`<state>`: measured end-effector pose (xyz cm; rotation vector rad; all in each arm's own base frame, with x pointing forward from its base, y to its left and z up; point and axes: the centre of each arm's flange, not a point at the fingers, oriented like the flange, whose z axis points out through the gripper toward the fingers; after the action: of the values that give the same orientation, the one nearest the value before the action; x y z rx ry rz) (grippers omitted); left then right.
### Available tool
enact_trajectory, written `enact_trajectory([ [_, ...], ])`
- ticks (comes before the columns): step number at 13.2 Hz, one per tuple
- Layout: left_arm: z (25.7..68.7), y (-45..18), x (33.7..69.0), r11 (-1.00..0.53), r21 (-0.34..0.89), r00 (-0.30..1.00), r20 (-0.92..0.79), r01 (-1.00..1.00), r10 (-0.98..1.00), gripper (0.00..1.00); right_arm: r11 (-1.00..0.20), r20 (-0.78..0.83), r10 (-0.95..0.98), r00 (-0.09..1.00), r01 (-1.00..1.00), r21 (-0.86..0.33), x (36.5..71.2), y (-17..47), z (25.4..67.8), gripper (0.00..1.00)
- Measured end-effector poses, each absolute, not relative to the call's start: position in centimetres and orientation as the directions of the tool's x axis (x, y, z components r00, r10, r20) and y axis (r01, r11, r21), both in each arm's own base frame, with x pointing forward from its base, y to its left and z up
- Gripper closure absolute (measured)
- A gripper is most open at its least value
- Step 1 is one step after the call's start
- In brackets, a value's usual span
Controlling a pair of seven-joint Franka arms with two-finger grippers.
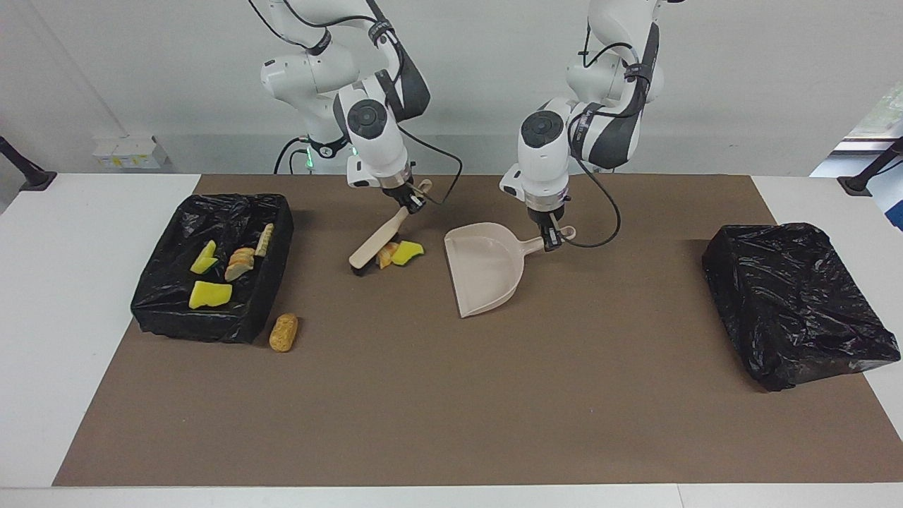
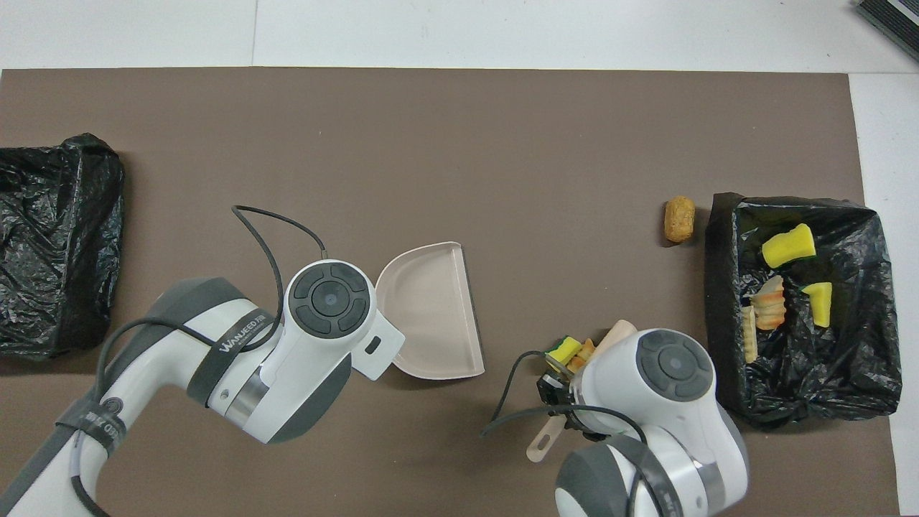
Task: Sweep and dump trash in bin
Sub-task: 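Sweep the bread and sponge into the dustpan with the right gripper's brush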
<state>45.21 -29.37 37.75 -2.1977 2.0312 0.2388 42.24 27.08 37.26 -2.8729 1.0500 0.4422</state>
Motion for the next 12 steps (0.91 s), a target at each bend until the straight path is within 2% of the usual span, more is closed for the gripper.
enact_trajectory([
  [2, 37.2, -29.9, 45.1, -0.074, -0.003, 0.073, -0.199, -0.997, -0.977, 0.68, -0.802, -0.268, -0.575, 0.773, -0.597, -0.003, 42.4, 30.9, 38.1, 0.74],
  [6, 37.0, -30.1, 45.3, -0.076, -0.014, 0.077, -0.188, -0.997, -0.979, 0.68, -0.847, -0.234, -0.496, 0.837, -0.525, -0.081, 40.7, 35.8, 40.0, 0.74],
  [12, 36.2, -29.0, 48.1, -0.112, -0.099, 0.121, -0.091, -0.989, -0.988, 0.68, -0.966, -0.214, -0.188, 0.958, -0.221, -0.137, 40.2, 34.3, 43.7, 0.74],
])
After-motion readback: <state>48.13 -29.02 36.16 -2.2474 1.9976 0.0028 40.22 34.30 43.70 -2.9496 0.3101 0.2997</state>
